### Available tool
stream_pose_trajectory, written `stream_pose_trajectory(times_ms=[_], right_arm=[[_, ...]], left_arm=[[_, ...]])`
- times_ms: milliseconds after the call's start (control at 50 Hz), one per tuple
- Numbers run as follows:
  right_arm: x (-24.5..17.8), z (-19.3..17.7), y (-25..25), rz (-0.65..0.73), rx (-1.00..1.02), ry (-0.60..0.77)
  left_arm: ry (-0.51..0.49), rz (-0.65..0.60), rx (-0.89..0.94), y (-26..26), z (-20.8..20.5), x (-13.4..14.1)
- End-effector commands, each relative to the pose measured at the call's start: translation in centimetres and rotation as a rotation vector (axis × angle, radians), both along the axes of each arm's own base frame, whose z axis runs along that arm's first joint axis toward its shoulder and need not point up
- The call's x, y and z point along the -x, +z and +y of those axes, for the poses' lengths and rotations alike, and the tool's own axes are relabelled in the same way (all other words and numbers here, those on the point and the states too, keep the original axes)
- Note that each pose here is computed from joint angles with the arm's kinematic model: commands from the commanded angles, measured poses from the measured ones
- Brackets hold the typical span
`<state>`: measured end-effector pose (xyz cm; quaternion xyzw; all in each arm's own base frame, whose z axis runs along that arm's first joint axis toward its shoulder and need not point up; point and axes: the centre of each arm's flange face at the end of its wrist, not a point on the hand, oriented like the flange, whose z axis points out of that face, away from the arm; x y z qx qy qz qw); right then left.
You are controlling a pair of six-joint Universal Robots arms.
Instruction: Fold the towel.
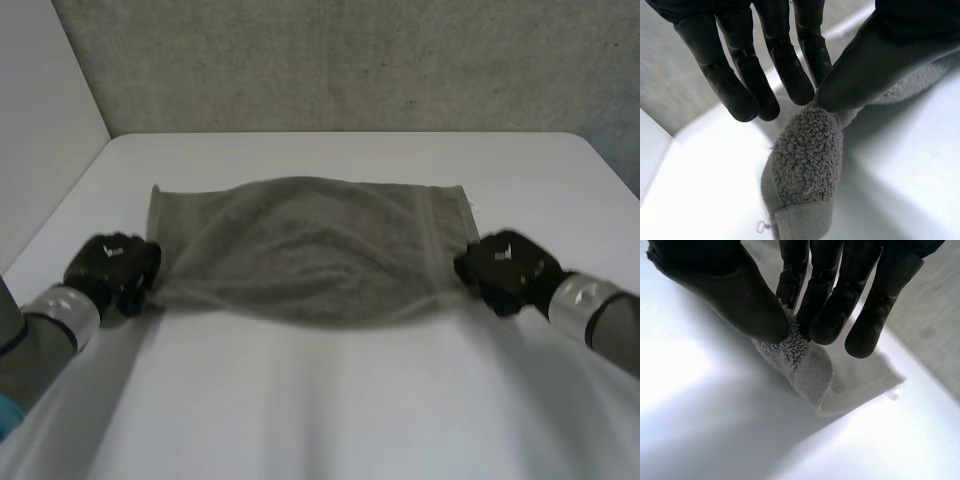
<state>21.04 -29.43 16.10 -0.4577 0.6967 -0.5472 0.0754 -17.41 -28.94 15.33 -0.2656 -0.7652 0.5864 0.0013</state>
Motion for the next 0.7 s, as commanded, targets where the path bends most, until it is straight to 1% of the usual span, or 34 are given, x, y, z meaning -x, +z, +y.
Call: stream_pose_trajectory(times_ms=[20, 180, 320, 600, 700], right_arm=[[1.3, 1.9, -2.5, 0.076, -0.064, -0.016], [1.6, 2.3, -1.6, 0.061, -0.052, -0.041], [1.8, 2.1, -1.1, -0.008, -0.026, -0.090], [1.6, 2.6, -1.3, 0.012, -0.005, -0.094], [1.1, 3.3, -1.6, 0.032, 0.001, -0.058]], left_arm=[[-0.053, -0.066, -0.039, -1.5, 1.8, 0.1], [-0.031, -0.057, -0.008, -0.2, 1.6, -0.3], [-0.030, -0.011, 0.004, 0.7, 2.1, 0.0], [-0.018, -0.009, 0.006, 0.5, 1.7, -0.3], [-0.016, -0.008, 0.009, 0.6, 1.6, -0.3]])
